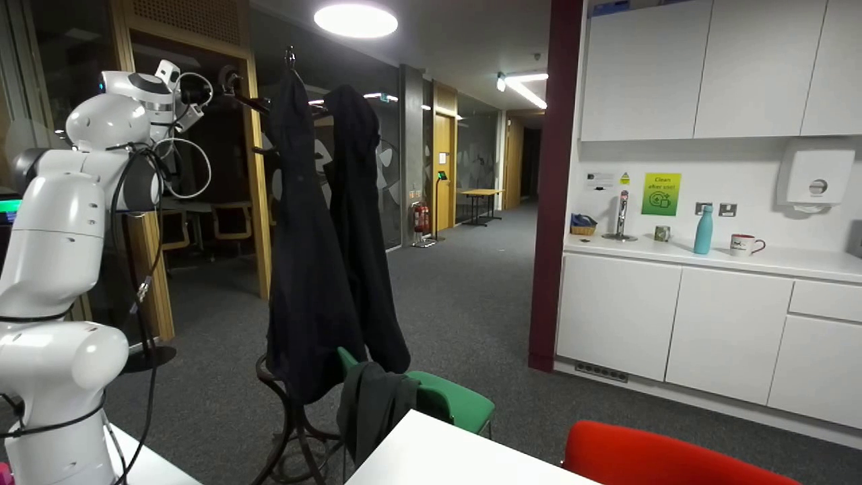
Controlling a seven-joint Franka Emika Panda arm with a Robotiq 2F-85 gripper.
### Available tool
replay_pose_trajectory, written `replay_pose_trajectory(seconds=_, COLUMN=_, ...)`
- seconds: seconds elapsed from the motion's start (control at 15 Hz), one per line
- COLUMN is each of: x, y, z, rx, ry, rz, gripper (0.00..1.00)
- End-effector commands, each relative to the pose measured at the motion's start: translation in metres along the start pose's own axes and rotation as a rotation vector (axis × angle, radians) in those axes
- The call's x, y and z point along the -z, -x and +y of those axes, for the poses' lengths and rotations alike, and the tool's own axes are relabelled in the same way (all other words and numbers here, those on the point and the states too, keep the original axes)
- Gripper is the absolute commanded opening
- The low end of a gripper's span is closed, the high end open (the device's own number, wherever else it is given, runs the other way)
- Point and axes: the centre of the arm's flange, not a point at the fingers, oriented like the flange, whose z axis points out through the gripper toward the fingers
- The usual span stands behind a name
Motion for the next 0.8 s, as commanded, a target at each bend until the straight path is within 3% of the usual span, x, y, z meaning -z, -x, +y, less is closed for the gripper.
replay_pose_trajectory(seconds=0.0, x=-0.005, y=-0.012, z=-0.011, rx=0.019, ry=-0.022, rz=0.048, gripper=1.0)
replay_pose_trajectory(seconds=0.73, x=-0.011, y=-0.026, z=-0.011, rx=0.026, ry=-0.001, rz=0.089, gripper=1.0)
